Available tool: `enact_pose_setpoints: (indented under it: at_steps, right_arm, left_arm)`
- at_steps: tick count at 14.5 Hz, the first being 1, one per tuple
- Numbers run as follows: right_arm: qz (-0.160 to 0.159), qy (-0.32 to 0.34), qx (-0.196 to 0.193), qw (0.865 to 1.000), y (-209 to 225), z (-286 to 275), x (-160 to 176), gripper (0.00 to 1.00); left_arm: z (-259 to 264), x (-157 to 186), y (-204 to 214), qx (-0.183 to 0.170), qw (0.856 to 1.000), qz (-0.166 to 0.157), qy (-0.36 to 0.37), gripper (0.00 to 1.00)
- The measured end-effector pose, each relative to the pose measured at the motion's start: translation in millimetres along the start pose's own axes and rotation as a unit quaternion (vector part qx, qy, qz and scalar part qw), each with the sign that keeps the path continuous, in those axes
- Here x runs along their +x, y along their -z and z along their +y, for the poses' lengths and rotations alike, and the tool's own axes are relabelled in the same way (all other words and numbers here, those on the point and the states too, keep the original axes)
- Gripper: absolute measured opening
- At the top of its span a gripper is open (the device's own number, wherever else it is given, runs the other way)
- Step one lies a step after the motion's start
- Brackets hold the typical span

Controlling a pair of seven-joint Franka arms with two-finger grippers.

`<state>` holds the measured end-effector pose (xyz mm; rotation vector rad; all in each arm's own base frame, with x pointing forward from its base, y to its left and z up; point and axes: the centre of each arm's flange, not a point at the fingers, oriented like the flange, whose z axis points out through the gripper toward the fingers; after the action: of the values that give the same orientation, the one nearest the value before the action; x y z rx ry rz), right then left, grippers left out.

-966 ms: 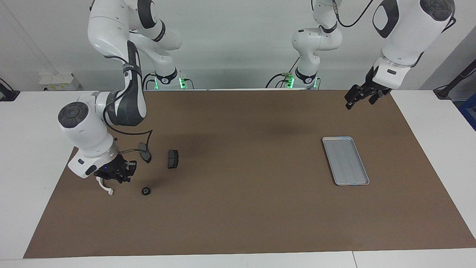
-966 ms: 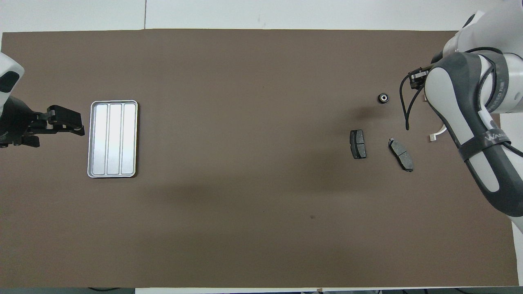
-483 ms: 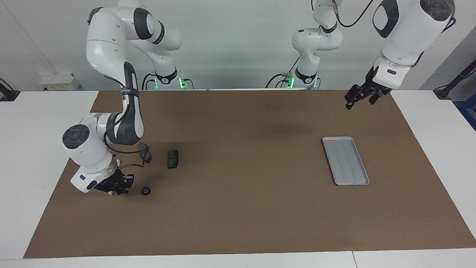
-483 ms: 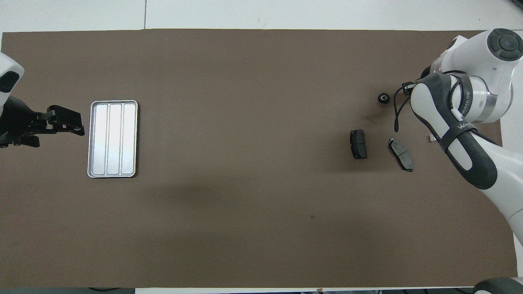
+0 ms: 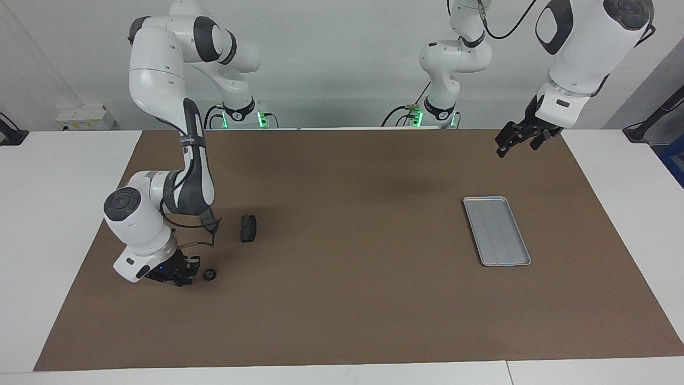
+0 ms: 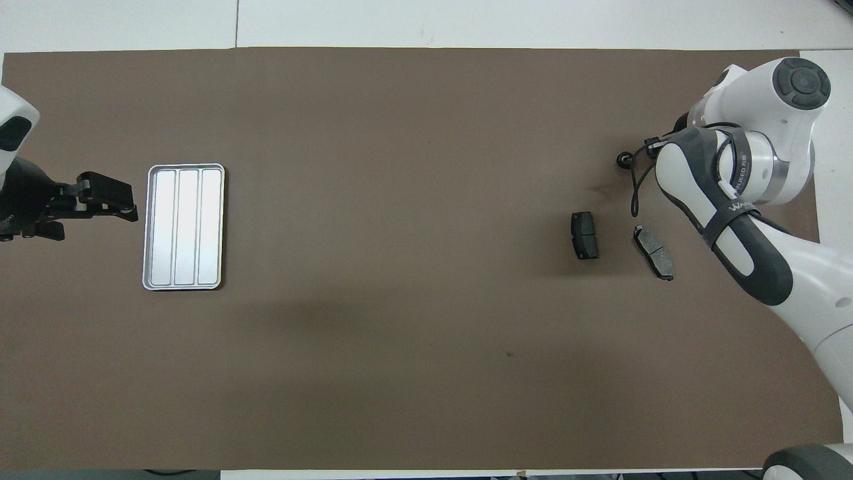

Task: Place bearing gear from tray to pile
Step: 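Place the second bearing beside the first near the white semicircle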

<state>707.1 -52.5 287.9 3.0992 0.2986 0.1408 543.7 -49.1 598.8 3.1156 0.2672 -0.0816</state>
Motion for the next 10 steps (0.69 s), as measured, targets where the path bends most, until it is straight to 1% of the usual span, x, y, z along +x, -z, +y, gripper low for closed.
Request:
enact_pose_setpoints:
  at_steps: [5,7,9,10]
  right_arm:
    - [0.000,-0.001,0.000,1.000,-0.1,0.0,0.0,0.24]
    - [0.001,-0.003,0.000,1.000,-0.8,-0.6,0.1,0.41]
    - [0.004,-0.004,-0.001,1.000,0.0,-2.0,1.1,0.61]
    - [0.006,-0.004,-0.001,1.000,1.9,-2.9,2.0,0.73]
  left_arm:
    - [0.0,0.0,0.0,0.000,1.000,0.000,0.000,1.00]
    - [0.0,0.0,0.0,0.000,1.000,0.000,0.000,1.00]
    - [0.0,0.0,0.0,0.000,1.000,0.000,0.000,1.00]
    - [0.0,0.0,0.0,0.000,1.000,0.000,0.000,1.00]
